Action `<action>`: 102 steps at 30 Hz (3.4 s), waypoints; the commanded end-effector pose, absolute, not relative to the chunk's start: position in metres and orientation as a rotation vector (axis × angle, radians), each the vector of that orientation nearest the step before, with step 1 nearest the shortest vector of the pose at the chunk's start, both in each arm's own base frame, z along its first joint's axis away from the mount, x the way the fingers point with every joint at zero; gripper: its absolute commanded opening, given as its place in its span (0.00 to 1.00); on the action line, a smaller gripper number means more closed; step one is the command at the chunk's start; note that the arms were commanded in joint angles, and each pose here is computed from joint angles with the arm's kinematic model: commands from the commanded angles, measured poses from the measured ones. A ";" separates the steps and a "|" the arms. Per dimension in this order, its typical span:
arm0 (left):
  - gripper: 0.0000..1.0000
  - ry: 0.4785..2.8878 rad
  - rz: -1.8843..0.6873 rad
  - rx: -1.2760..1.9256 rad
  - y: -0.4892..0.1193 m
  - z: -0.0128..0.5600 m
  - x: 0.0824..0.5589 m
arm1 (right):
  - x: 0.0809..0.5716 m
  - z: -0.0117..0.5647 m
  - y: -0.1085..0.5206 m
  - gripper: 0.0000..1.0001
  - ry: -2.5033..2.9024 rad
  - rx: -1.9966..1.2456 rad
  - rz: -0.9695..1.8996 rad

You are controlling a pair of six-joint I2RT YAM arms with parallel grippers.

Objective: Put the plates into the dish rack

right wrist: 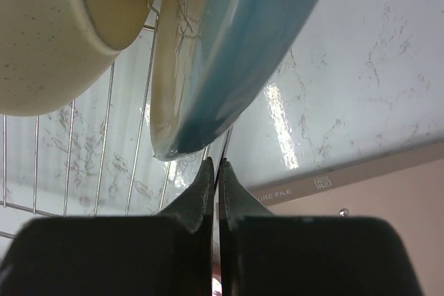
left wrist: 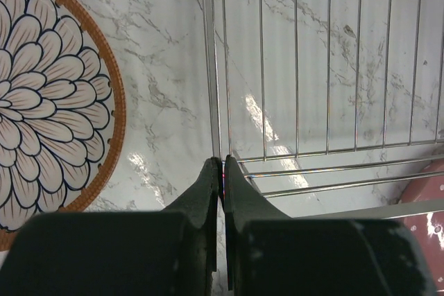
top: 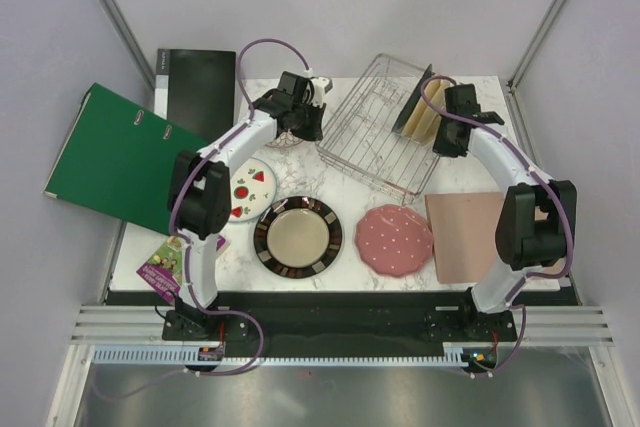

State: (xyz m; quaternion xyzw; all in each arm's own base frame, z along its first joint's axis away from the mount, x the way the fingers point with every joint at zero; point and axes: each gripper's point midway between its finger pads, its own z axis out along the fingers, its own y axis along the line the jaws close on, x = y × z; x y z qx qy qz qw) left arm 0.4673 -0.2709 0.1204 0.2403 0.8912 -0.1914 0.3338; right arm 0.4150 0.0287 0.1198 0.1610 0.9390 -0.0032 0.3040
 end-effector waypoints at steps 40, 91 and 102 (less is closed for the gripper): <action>0.99 1.953 -0.918 0.867 -0.363 0.277 0.372 | 0.514 0.241 -0.020 0.56 2.091 0.105 -0.129; 0.62 2.429 -1.255 0.774 -0.382 0.041 0.260 | 0.262 0.107 0.033 0.70 2.601 -0.525 0.534; 0.41 2.453 -1.234 0.824 -0.378 0.028 0.249 | 0.248 0.072 0.054 0.67 2.618 -0.798 0.924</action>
